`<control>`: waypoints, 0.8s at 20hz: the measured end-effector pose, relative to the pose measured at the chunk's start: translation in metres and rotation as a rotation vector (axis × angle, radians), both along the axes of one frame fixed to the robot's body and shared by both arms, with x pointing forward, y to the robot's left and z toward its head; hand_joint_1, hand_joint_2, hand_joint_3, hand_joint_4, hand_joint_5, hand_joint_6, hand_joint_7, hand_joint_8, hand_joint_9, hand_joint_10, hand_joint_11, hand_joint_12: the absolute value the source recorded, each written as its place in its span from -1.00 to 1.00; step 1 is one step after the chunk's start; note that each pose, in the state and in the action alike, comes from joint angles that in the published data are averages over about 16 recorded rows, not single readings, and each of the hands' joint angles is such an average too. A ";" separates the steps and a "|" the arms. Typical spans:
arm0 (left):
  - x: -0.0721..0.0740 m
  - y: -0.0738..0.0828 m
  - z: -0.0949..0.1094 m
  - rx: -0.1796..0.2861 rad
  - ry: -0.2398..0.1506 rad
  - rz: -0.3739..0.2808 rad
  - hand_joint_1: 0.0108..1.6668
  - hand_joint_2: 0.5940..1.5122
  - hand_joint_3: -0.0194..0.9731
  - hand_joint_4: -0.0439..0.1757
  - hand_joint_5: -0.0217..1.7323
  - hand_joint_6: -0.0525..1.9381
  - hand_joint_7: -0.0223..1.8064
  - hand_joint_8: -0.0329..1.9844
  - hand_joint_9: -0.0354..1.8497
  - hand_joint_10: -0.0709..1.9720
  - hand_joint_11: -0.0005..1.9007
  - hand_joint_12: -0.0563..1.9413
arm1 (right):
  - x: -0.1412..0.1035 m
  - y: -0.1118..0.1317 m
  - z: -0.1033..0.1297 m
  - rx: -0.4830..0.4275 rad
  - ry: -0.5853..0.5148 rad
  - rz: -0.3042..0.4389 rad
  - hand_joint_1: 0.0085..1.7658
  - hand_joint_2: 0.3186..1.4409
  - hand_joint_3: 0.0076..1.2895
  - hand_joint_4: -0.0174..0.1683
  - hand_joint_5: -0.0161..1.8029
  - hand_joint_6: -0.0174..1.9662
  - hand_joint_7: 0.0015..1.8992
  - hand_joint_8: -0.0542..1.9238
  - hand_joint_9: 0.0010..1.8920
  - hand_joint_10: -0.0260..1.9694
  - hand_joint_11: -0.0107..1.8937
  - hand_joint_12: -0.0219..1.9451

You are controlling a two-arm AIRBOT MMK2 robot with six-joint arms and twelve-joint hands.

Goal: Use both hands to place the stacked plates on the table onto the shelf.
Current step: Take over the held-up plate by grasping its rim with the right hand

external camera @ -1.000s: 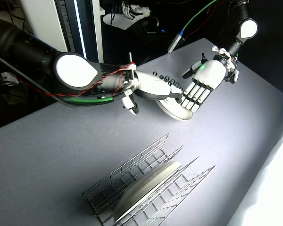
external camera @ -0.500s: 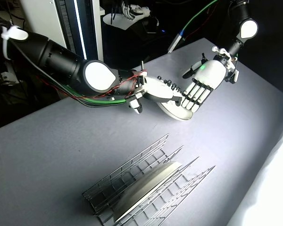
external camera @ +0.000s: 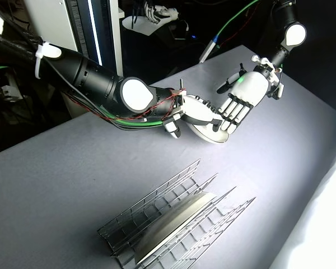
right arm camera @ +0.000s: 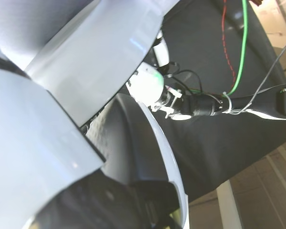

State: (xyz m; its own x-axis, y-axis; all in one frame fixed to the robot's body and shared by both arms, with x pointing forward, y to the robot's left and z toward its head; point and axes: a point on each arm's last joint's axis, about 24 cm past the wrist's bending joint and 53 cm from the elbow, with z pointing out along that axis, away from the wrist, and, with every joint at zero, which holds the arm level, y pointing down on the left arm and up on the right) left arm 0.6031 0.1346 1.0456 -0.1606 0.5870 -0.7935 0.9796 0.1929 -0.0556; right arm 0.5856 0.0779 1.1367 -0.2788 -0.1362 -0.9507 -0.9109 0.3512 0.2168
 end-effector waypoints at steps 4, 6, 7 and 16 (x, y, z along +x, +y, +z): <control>0.001 0.000 0.001 0.000 -0.002 -0.003 -1.00 0.00 -0.92 -0.71 -0.99 -0.98 -0.96 -0.97 -0.95 -0.94 -0.97 -0.95 | -0.002 0.004 0.003 0.011 0.003 0.006 0.45 0.24 -0.99 -0.86 -0.54 -0.79 -0.50 -0.74 -0.46 -0.54 -0.63 0.36; 0.001 -0.002 0.003 -0.001 -0.004 -0.005 -1.00 0.00 -0.92 -0.71 -0.99 -0.98 -0.96 -0.97 -0.95 -0.94 -0.97 -0.95 | -0.003 0.005 0.005 0.017 0.005 0.009 0.46 0.23 -0.99 -0.88 -0.44 -0.72 -0.39 -0.66 -0.34 -0.41 -0.51 0.39; 0.002 -0.002 0.005 -0.003 -0.006 -0.006 -1.00 0.00 -0.92 -0.70 -0.99 -0.98 -0.96 -0.97 -0.95 -0.94 -0.97 -0.95 | -0.003 0.005 0.006 0.020 0.005 0.010 0.47 0.23 -0.99 -0.89 -0.39 -0.68 -0.34 -0.62 -0.29 -0.34 -0.45 0.41; 0.010 -0.007 0.053 -0.059 -0.020 0.028 -1.00 0.01 -0.92 -0.63 -0.97 -0.95 -0.96 -0.96 -0.94 -0.93 -0.98 -0.94 | -0.008 0.003 0.029 0.063 0.001 0.013 0.48 0.17 -0.99 -0.93 -0.15 -0.36 -0.09 -0.29 -0.02 0.13 -0.06 0.31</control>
